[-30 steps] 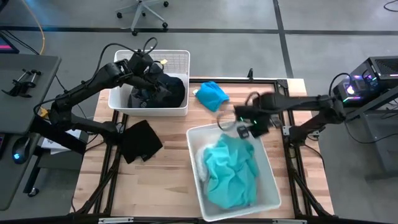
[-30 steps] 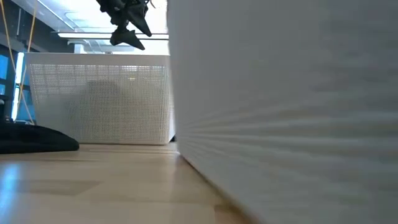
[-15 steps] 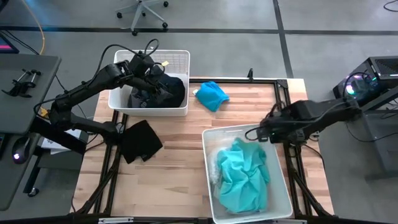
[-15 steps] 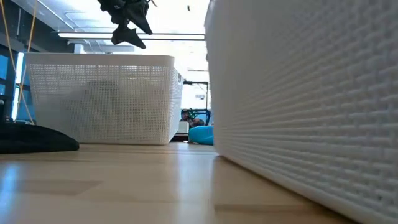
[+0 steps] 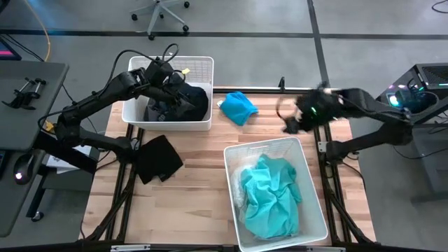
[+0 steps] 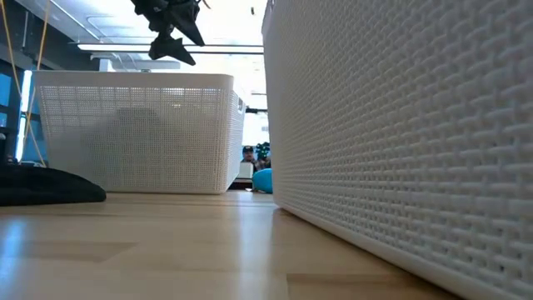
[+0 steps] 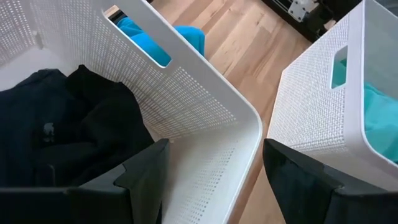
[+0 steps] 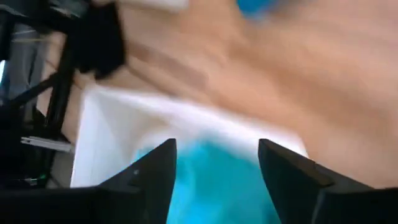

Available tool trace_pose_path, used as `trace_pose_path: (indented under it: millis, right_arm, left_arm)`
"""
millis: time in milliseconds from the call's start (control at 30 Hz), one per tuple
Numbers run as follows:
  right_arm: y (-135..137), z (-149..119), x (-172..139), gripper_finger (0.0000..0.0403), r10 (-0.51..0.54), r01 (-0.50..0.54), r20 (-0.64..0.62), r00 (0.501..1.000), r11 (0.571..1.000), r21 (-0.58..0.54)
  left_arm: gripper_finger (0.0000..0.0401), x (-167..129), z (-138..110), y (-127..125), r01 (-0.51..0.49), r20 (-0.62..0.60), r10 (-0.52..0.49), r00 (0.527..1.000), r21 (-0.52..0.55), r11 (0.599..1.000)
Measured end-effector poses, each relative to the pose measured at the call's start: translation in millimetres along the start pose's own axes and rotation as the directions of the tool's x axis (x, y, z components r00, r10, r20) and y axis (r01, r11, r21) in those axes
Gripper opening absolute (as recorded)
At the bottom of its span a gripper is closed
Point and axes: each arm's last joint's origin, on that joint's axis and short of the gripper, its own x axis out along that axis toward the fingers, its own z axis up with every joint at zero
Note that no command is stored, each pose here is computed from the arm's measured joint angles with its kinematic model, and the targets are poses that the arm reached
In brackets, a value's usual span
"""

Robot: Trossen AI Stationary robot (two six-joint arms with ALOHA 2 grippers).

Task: Sort clothes
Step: Move the bottom white bin

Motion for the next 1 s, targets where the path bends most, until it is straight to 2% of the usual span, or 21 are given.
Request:
trace_pose_path:
  millis: [100,200,333,467,533,633,767,900,1000]
  right_arm:
    - [11.8,35.0,22.4,0.0225,0.054,-0.034,0.110,0.992,0.984,-0.177]
    - [15.7,73.9,55.1,0.0228,0.043,0.013,0.184,0.982,0.956,-0.294]
    - [8.5,121.6,114.2,0.0229,-0.025,0.099,0.210,0.977,0.930,-0.354]
    - [-3.7,145.9,171.0,0.0229,-0.128,0.179,0.162,0.978,0.915,-0.361]
    - [-3.1,151.4,185.9,0.0229,-0.255,0.313,0.198,0.946,0.874,-0.372]
    - [4.8,158.4,190.6,0.0229,-0.339,0.401,0.220,0.915,0.836,-0.375]
    - [12.0,162.9,198.7,0.0229,-0.398,0.445,0.199,0.895,0.775,-0.449]
    - [24.1,167.1,172.7,0.0223,-0.370,0.449,0.253,0.894,0.738,-0.504]
    - [26.3,161.1,145.2,0.0217,-0.356,0.439,0.259,0.898,0.686,-0.580]
  left_arm:
    - [0.0245,0.0,0.0,0.0,0.000,0.000,0.000,1.000,-0.031,1.000]
    - [0.0245,0.0,0.0,0.0,-0.001,0.000,0.001,1.000,-0.065,0.998]
    - [0.0245,0.4,-0.3,-1.5,-0.002,0.000,0.002,1.000,-0.104,0.995]
    - [0.0245,1.3,-1.0,-4.9,0.000,-0.003,0.000,1.000,-0.127,0.992]
    - [0.0245,1.8,-1.4,-7.0,-0.004,-0.003,0.004,1.000,-0.136,0.991]
    - [0.0245,2.6,-2.1,-9.7,-0.022,-0.001,0.022,1.000,-0.136,0.990]
    - [0.0245,3.4,-2.0,-13.0,-0.018,0.005,0.019,1.000,-0.124,0.992]
    - [0.0245,3.4,-0.6,-13.9,-0.011,0.019,0.013,1.000,-0.126,0.992]
    - [0.0243,4.3,-0.6,-18.8,0.005,0.026,-0.002,1.000,-0.091,0.996]
